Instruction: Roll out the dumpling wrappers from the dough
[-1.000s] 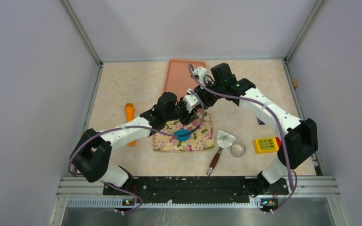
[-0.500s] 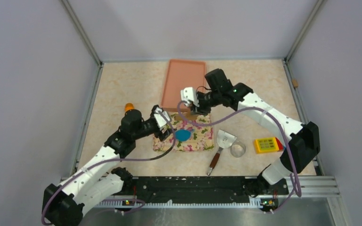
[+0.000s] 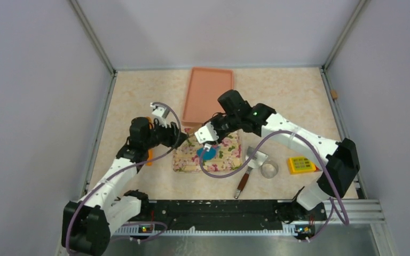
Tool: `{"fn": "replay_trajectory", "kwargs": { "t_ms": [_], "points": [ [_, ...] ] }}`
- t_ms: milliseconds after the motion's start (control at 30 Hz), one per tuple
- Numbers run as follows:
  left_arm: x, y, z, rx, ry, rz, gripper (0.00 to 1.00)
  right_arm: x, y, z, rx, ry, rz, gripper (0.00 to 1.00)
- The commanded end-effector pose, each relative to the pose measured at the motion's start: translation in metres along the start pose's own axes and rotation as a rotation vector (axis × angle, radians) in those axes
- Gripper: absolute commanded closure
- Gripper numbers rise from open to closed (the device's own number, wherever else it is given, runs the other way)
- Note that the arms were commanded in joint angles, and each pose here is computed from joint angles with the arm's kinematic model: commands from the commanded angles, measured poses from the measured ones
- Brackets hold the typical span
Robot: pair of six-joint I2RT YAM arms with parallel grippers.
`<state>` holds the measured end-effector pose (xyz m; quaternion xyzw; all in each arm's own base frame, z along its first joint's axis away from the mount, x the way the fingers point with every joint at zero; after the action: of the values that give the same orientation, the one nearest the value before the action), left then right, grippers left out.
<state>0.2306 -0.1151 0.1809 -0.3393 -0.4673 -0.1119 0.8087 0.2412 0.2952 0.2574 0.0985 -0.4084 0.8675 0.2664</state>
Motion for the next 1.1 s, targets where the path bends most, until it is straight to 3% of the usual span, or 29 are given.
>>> {"fn": "replay_trajectory", "kwargs": {
  "t_ms": [0,133,400,600,700,1067],
  "points": [
    [-0.012,0.035,0.002,0.261,0.036,0.37,0.38,0.022,0.012,-0.001,0.1,-0.045,-0.03,1.0],
    [-0.022,0.046,-0.002,0.322,0.039,0.429,0.39,0.03,0.014,-0.004,0.142,-0.039,-0.07,1.0],
    [-0.03,0.034,-0.003,0.163,0.078,0.398,0.34,0.039,0.017,-0.002,0.132,-0.02,-0.063,1.0],
    [-0.032,0.058,-0.007,0.343,0.05,0.468,0.33,0.037,0.019,-0.02,0.102,0.004,-0.078,1.0],
    [-0.039,0.071,-0.01,0.407,0.099,0.512,0.34,0.035,0.02,-0.024,0.093,0.018,-0.078,1.0],
    [-0.052,0.084,-0.029,0.408,0.19,0.645,0.39,0.004,0.053,-0.045,0.174,0.079,-0.187,1.0]
  ]
}}
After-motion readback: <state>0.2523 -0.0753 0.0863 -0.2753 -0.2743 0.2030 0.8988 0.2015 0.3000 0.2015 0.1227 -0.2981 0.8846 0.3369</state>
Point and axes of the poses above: each gripper's point midway between its finger pads, its own z axis back along the fingers, its own y axis along the line the jaws close on, x = y × z, the point moved 7 cm from there along z, back along the fingers, and after that the axes turned 11 degrees about z, right-handed, at the moved point
